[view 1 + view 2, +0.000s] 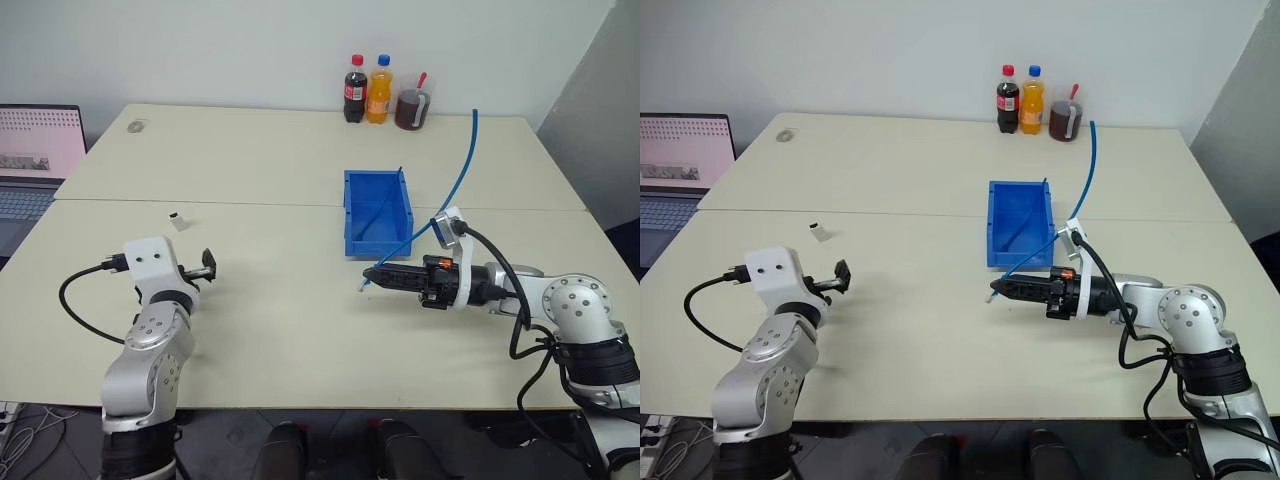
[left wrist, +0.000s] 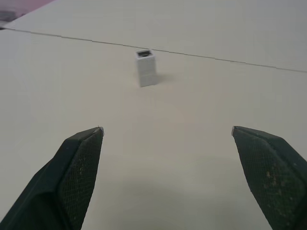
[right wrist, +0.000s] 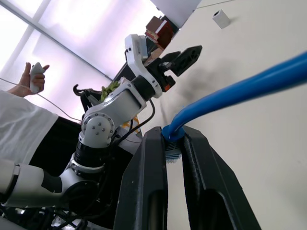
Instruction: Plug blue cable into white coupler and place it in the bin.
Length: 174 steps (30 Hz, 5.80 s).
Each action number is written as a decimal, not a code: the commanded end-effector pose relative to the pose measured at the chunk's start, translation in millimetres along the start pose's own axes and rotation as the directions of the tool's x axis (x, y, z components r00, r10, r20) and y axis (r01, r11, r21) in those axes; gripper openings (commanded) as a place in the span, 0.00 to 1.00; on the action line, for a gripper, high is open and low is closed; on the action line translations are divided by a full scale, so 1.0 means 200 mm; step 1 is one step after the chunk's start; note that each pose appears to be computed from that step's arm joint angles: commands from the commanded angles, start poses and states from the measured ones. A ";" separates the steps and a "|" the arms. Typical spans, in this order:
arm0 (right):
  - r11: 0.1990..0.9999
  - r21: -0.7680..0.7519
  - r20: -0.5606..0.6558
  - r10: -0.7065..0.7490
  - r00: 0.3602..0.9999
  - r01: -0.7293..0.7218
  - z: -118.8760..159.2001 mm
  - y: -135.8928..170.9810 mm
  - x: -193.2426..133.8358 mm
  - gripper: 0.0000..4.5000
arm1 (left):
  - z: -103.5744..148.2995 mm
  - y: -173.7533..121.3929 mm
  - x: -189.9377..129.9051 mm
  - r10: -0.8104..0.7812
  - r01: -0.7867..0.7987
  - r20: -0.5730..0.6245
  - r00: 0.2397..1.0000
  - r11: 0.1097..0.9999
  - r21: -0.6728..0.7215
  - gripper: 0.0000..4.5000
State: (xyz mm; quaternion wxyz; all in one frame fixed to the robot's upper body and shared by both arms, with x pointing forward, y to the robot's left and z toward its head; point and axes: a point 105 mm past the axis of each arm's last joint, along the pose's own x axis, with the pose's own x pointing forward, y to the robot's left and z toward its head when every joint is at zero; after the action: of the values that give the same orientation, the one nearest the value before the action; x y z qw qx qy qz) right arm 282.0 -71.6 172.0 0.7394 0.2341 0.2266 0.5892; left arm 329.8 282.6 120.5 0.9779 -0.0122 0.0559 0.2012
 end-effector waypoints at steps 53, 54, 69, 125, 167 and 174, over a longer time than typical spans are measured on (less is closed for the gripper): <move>0.979 -0.039 0.098 -0.194 0.976 0.199 0.03 -0.09 -0.10 0.03 | 0.12 0.02 0.55 -0.047 0.046 0.030 0.998 0.997 0.060 0.30; 0.978 -0.040 0.099 -0.198 0.975 0.202 0.03 -0.09 -0.10 0.03 | 0.12 0.03 0.55 -0.044 0.042 0.028 0.999 0.997 0.062 0.27; 0.966 -0.105 0.075 -0.227 0.971 0.235 0.03 -0.09 -0.12 0.03 | 0.10 -0.40 0.29 -0.735 0.705 -0.002 0.678 0.650 0.282 0.17; 0.728 -0.685 -0.180 -0.189 0.965 0.014 -0.28 -0.17 0.14 0.03 | -0.41 -0.81 -0.48 -0.876 0.899 -0.421 -0.234 -0.360 0.250 0.17; 0.725 -0.689 -0.215 -0.215 0.953 0.008 -0.24 -0.22 0.15 0.03 | -0.43 -0.80 -0.49 -0.875 0.904 -0.433 -0.217 -0.347 0.248 0.17; 0.729 -0.685 -0.218 -0.224 0.950 0.015 -0.28 -0.24 0.19 0.03 | -0.43 -0.81 -0.49 -0.876 0.904 -0.432 -0.213 -0.344 0.253 0.17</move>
State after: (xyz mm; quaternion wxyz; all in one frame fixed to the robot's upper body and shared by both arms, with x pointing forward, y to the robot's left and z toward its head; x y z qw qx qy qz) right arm 291.8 -39.7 110.5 0.7696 -0.1446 0.0927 0.6150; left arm 302.3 87.9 66.8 0.7272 0.1869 0.0568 -0.6581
